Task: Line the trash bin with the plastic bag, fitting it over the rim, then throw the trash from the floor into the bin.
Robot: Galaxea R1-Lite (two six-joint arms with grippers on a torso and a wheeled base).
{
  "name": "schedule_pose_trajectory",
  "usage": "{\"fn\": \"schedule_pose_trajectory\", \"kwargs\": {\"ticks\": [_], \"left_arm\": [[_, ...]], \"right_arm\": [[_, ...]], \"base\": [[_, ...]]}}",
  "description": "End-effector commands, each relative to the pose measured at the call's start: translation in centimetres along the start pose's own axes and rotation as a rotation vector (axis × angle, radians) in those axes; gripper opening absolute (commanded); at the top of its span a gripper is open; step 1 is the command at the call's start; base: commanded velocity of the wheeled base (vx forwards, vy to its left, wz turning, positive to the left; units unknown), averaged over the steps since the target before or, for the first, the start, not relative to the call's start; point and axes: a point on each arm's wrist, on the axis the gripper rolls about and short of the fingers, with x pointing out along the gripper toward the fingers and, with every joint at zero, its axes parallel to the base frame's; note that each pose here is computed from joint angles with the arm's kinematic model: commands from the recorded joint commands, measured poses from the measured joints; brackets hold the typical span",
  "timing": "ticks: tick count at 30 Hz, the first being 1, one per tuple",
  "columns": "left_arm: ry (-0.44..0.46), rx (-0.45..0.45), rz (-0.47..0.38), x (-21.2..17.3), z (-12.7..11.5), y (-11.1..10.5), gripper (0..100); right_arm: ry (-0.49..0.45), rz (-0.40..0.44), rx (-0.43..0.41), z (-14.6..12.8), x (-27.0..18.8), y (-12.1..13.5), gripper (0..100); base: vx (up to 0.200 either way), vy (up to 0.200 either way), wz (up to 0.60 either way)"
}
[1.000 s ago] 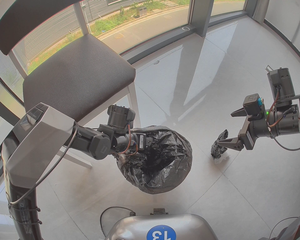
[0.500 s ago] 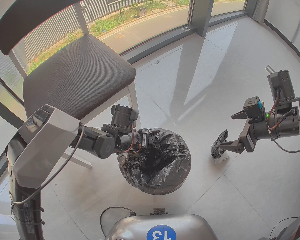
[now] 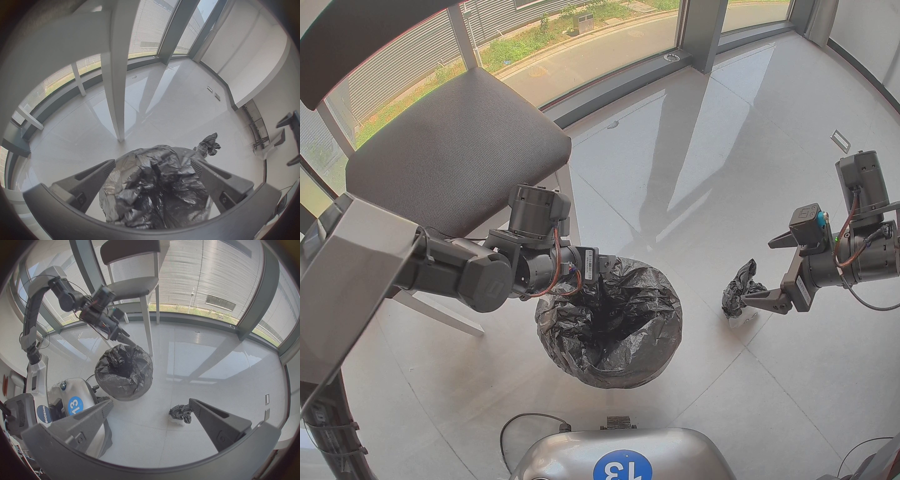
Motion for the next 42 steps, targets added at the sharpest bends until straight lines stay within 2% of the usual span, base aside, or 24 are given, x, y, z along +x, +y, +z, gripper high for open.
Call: {"fn": "schedule_pose_trajectory", "kwargs": {"ticks": [1,2,5,11,16,21,28,35,36,42], "left_arm": [[-0.038,0.022,-0.044,-4.1,0.9,-1.6,100],[-0.038,0.047,-0.073,-5.8,0.7,-2.5,100],[-0.035,0.083,-0.099,-7.6,0.3,-3.3,100],[0.001,0.173,-0.085,-8.8,-0.9,-2.6,100],[-0.007,0.193,-0.085,-9.4,-0.8,-2.5,100],[-0.026,0.19,-0.086,-9.8,-0.4,-2.5,100],[-0.052,0.195,-0.083,-9.8,0.2,-2.7,100],[-0.146,0.242,-0.083,-10.3,2.6,-3.2,100],[-0.158,0.273,-0.058,-10.5,3.0,-3.2,100],[-0.136,0.355,-0.021,-10.8,2.2,-2.9,100]], "right_arm": [[0.044,-0.012,0.023,-1.4,0.2,-0.4,100],[0.055,-0.035,0.031,-1.9,-0.3,-0.8,100],[0.09,-0.052,0.05,-2.9,-0.4,-1.1,100],[0.176,-0.081,0.103,-5.8,-0.7,-1.6,100],[0.253,-0.131,0.121,-8.7,-0.7,-3.2,100],[0.238,-0.188,0.139,-9.7,-0.2,-4.3,100],[0.248,-0.195,0.168,-10.9,2.8,-5.5,100],[0.204,-0.241,0.181,-11.9,6.7,-7.0,100],[0.197,-0.253,0.179,-12.5,7.9,-7.5,100],[0.177,-0.276,0.174,-13.0,10.7,-9.1,100]], "base": [[0.0,0.0,0.0],[0.0,0.0,0.0],[0.0,0.0,0.0],[0.0,0.0,0.0],[0.0,0.0,0.0],[0.0,0.0,0.0],[0.0,0.0,0.0],[0.0,0.0,0.0],[0.0,0.0,0.0],[0.0,0.0,0.0]]}}
